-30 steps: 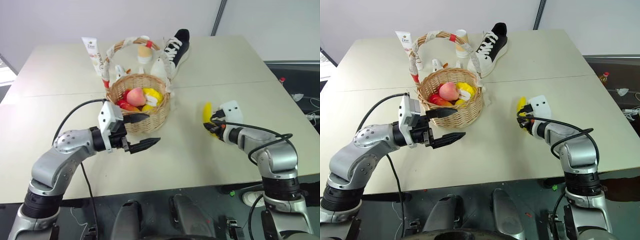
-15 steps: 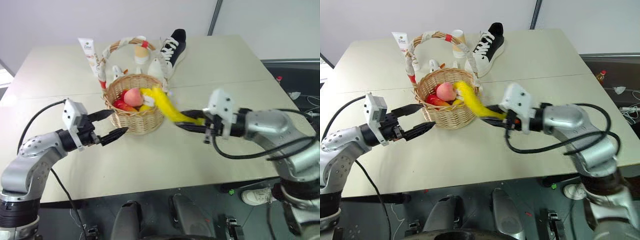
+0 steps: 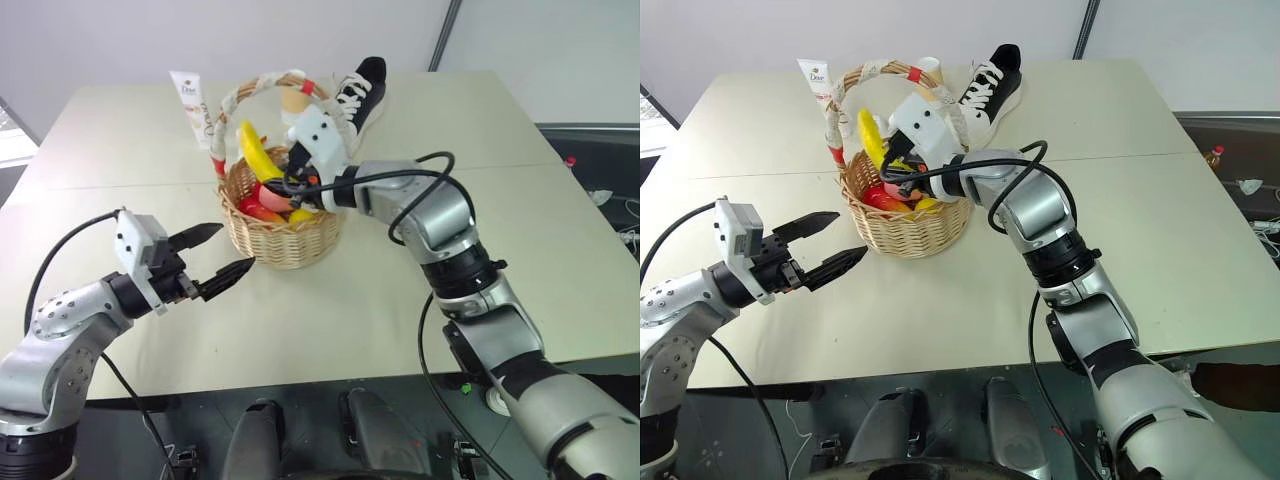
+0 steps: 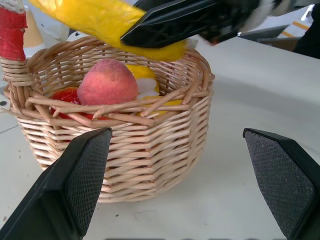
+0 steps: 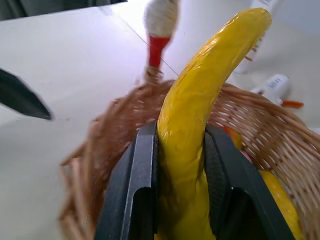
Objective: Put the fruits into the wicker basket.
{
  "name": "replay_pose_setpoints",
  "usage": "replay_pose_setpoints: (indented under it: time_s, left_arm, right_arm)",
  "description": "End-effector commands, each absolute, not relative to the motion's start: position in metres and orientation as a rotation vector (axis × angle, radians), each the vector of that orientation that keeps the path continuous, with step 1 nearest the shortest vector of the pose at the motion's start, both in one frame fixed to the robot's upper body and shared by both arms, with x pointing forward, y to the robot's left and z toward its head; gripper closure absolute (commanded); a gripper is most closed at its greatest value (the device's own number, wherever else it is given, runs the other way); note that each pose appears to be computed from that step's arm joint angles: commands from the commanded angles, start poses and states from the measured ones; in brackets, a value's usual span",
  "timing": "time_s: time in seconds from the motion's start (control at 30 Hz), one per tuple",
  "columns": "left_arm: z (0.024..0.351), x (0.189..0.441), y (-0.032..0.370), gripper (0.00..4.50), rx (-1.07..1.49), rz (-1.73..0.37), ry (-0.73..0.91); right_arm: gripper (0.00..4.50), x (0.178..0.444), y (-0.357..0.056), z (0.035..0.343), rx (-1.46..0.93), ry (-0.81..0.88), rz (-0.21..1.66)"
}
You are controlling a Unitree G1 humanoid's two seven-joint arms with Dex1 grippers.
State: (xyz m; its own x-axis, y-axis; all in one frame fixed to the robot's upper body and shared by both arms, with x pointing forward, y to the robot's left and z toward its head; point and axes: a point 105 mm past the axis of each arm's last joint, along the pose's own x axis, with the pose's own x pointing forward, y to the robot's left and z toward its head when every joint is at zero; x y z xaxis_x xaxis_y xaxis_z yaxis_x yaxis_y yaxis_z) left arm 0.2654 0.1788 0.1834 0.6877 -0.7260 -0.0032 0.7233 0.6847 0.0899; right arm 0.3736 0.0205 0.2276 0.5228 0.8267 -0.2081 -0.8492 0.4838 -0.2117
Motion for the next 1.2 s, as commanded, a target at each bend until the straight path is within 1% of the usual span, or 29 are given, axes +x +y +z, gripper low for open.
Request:
replay_pose_setpoints:
  time_s: [0.03, 0.1, 0.17, 0.23, 0.3, 0.37, 0.5, 0.63, 0.7, 0.77, 0.83, 0.93, 0.97, 1.0, 1.07, 1.1, 1.13, 1.17, 1.2]
  left_arm:
    - [0.196, 0.262, 0.175, 0.0, 0.1, -0.817, -0.087]
    - [0.197, 0.263, 0.174, 0.0, 0.098, -0.819, -0.091]
    - [0.197, 0.265, 0.173, 0.0, 0.096, -0.82, -0.094]
    - [0.198, 0.268, 0.172, 0.0, 0.089, -0.818, -0.102]
    - [0.199, 0.27, 0.171, 0.0, 0.079, -0.819, -0.109]
    - [0.199, 0.27, 0.169, 0.0, 0.072, -0.824, -0.113]
    - [0.199, 0.273, 0.167, 0.0, 0.049, -0.825, -0.125]
    - [0.198, 0.276, 0.164, 0.0, 0.04, -0.833, -0.128]
    - [0.198, 0.276, 0.162, 0.0, 0.038, -0.836, -0.131]
    - [0.2, 0.277, 0.16, 0.0, 0.034, -0.84, -0.139]
    - [0.2, 0.276, 0.158, 0.0, 0.03, -0.843, -0.142]
    - [0.2, 0.274, 0.157, 0.0, 0.027, -0.842, -0.145]
    - [0.2, 0.273, 0.157, 0.0, 0.025, -0.839, -0.147]
    - [0.2, 0.273, 0.157, 0.0, 0.024, -0.837, -0.148]
    - [0.2, 0.272, 0.157, 0.0, 0.023, -0.834, -0.148]
    - [0.2, 0.271, 0.156, 0.0, 0.024, -0.833, -0.146]
    - [0.199, 0.27, 0.156, 0.0, 0.024, -0.833, -0.145]
    - [0.199, 0.27, 0.156, 0.0, 0.023, -0.833, -0.145]
    - [0.199, 0.27, 0.155, 0.0, 0.021, -0.833, -0.145]
  right_arm:
    - [2.07, 0.37, 0.024, 0.255, -0.305, -0.038, 1.027]
    - [1.1, 0.357, 0.023, 0.263, -0.302, -0.094, 1.061]
    - [1.1, 0.342, 0.017, 0.268, -0.327, -0.168, 1.102]
    - [1.1, 0.323, 0.001, 0.268, -0.343, -0.239, 1.136]
    - [1.1, 0.305, -0.018, 0.263, -0.343, -0.284, 1.158]
    - [1.1, 0.292, -0.034, 0.255, -0.323, -0.293, 1.161]
    - [1.1, 0.313, -0.068, 0.232, -0.212, -0.178, 0.934]
    - [1.1, 0.349, -0.073, 0.227, -0.137, -0.147, 0.734]
    - [1.1, 0.358, -0.072, 0.226, -0.129, -0.141, 0.696]
    - [1.1, 0.374, -0.067, 0.225, -0.106, -0.127, 0.66]
    - [1.1, 0.384, -0.058, 0.223, -0.062, -0.121, 0.671]
    - [1.1, 0.396, -0.056, 0.227, -0.023, -0.144, 0.639]
    - [1.64, 0.398, -0.057, 0.228, -0.008, -0.152, 0.632]
    - [1.97, 0.399, -0.057, 0.229, -0.001, -0.158, 0.631]
    - [2.93, 0.4, -0.058, 0.23, -0.001, -0.17, 0.629]
    - [3.45, 0.399, -0.059, 0.231, 0.004, -0.176, 0.629]
    - [4.07, 0.398, -0.061, 0.233, 0.008, -0.183, 0.63]
    - [4.41, 0.396, -0.062, 0.233, 0.009, -0.188, 0.631]
    - [4.39, 0.394, -0.065, 0.235, 0.007, -0.198, 0.624]
